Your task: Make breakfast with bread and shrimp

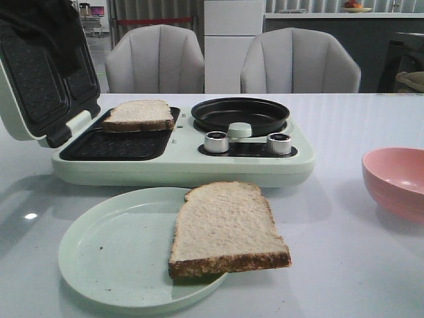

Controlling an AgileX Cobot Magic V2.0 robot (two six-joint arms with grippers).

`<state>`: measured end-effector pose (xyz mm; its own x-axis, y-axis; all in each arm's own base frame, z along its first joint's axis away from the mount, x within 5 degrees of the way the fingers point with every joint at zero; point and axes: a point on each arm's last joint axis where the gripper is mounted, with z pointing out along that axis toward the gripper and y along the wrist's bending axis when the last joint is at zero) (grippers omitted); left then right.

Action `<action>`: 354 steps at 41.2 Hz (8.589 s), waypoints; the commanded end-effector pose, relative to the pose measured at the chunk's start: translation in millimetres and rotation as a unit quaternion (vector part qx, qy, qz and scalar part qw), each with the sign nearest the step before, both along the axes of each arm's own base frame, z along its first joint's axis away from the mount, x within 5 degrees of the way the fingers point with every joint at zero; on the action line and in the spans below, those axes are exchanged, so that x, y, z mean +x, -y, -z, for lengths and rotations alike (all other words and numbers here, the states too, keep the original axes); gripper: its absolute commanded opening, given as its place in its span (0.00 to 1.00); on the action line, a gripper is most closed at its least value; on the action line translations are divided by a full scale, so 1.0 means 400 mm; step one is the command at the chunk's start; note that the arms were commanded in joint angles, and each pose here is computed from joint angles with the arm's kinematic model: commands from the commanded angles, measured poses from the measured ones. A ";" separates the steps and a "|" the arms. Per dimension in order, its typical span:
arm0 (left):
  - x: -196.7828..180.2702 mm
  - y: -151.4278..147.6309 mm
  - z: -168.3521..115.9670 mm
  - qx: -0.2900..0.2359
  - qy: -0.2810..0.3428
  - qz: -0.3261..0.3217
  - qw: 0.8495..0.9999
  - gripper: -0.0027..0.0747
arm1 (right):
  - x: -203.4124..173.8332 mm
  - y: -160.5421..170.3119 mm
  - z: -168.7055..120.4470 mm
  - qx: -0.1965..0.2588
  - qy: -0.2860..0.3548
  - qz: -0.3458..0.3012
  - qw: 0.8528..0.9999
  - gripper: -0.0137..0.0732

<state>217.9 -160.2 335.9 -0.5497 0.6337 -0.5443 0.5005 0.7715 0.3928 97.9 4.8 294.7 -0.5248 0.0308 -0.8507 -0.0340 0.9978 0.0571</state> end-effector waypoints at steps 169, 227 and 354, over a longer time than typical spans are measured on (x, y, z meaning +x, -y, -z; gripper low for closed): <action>-0.333 -0.205 -0.045 -0.307 0.038 0.093 0.947 0.57 | 0.767 -0.589 0.136 0.406 -0.145 -0.303 0.850 0.77; -0.332 -0.203 -0.020 -0.298 0.026 0.090 0.950 0.57 | 0.036 -0.121 -0.129 -0.009 -0.067 -0.212 0.975 0.73; 0.434 -0.440 -0.093 -0.494 -0.045 -0.139 0.857 0.16 | -0.106 -0.069 -0.077 0.000 0.000 -0.213 0.977 0.73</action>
